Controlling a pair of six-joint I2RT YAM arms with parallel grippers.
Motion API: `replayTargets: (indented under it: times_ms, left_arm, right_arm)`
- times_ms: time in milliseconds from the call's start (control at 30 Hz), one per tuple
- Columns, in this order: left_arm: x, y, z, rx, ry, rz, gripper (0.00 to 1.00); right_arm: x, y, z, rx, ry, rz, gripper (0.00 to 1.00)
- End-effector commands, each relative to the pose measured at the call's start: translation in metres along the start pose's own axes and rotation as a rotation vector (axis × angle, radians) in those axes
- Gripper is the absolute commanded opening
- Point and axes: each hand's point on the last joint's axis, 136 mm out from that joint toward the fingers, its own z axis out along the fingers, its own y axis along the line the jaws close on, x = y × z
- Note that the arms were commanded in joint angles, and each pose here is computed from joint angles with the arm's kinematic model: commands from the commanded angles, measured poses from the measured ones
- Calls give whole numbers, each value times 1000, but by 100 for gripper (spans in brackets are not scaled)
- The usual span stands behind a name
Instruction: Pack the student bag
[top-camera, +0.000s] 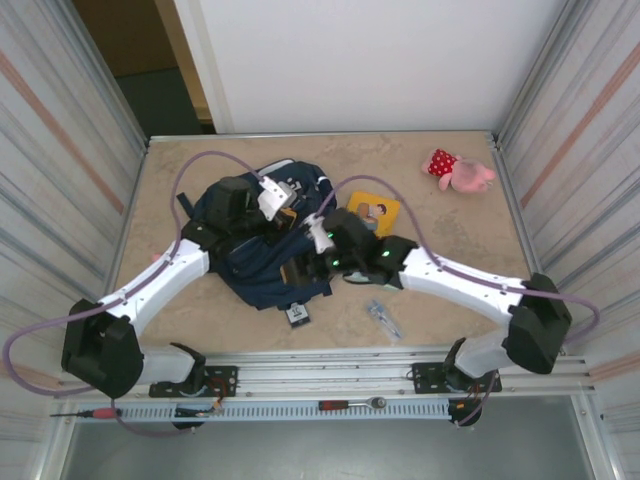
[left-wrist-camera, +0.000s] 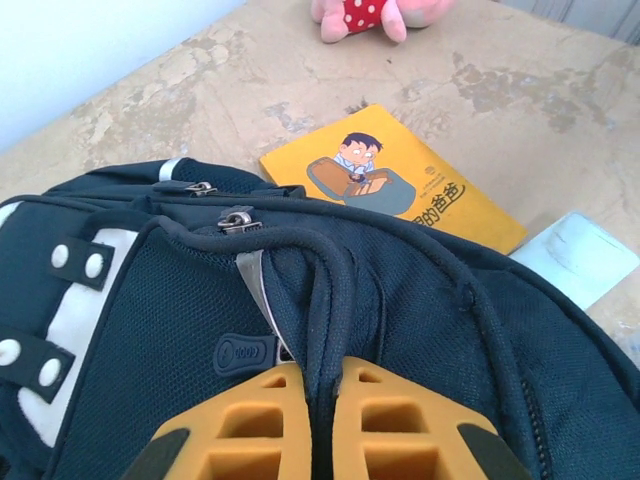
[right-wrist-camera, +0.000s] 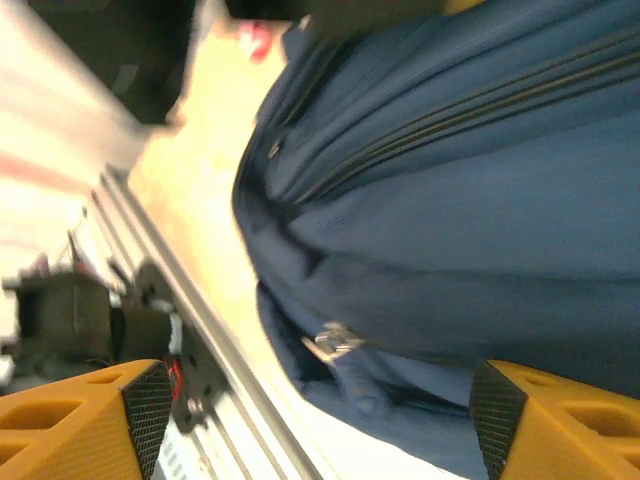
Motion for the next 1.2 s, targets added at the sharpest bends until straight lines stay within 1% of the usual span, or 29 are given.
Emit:
replayTargets:
  times_ms: [0, 67, 133, 300, 400, 500, 533, 600, 633, 667, 700, 767, 833, 867, 933, 1033, 1100, 1167]
  left_arm:
    - [-41, -14, -23, 79, -161, 92, 0]
    - [-40, -16, -24, 103, -165, 102, 0]
    - [-40, -19, -25, 132, -174, 106, 0]
    - [-44, -25, -24, 178, -191, 120, 0]
    - [-47, -25, -24, 180, -205, 125, 0]
    - [-49, -26, -23, 193, -214, 124, 0]
    - [-50, -28, -23, 203, -218, 125, 0]
    - [-50, -28, -21, 213, -215, 110, 0]
    - [-51, -28, -21, 213, -213, 101, 0]
    - [-51, -27, -21, 206, -207, 89, 0]
    - [-51, -24, -23, 192, -194, 65, 1]
    - [-50, -22, -30, 170, -155, -1, 11]
    - [-44, -23, -41, 144, -104, -81, 24]
    - [-39, -23, -47, 122, -77, -119, 27]
    - [-28, -19, -61, 29, -18, -229, 31]
    - [-11, -23, -83, -73, 33, -375, 35]
    - [-2, -29, -95, -125, 48, -477, 36]
    - [9, -40, -102, -148, 84, -592, 36]
  right_arm:
    - [-10, -25, -30, -5, -48, 328, 82]
    - [-10, -45, -35, -10, -39, 518, 82]
    - [-10, -52, -33, -27, -17, 613, 81]
    - [-25, -37, -23, -83, 4, 640, 81]
    - [-24, -42, -11, -66, 15, 742, 81]
    - [-23, -50, 2, -51, 2, 795, 82]
    - [-26, -50, 5, -59, -11, 801, 80]
    - [-35, -48, 11, -82, -35, 802, 56]
    - [-40, -48, 14, -84, -52, 801, 48]
    - [-44, -46, 15, -85, -65, 793, 44]
    - [-49, -44, 15, -85, -85, 782, 38]
    - [-60, -44, 13, -90, -135, 767, 29]
    - [-74, -43, 11, -106, -196, 751, 15]
    - [-81, -41, 10, -117, -220, 747, 11]
    - [-95, -36, 8, -142, -267, 728, 7]
    - [-106, -32, 7, -145, -315, 715, 4]
    - [-110, -31, 6, -144, -344, 710, 3]
    - [-116, -28, 5, -149, -369, 699, 2]
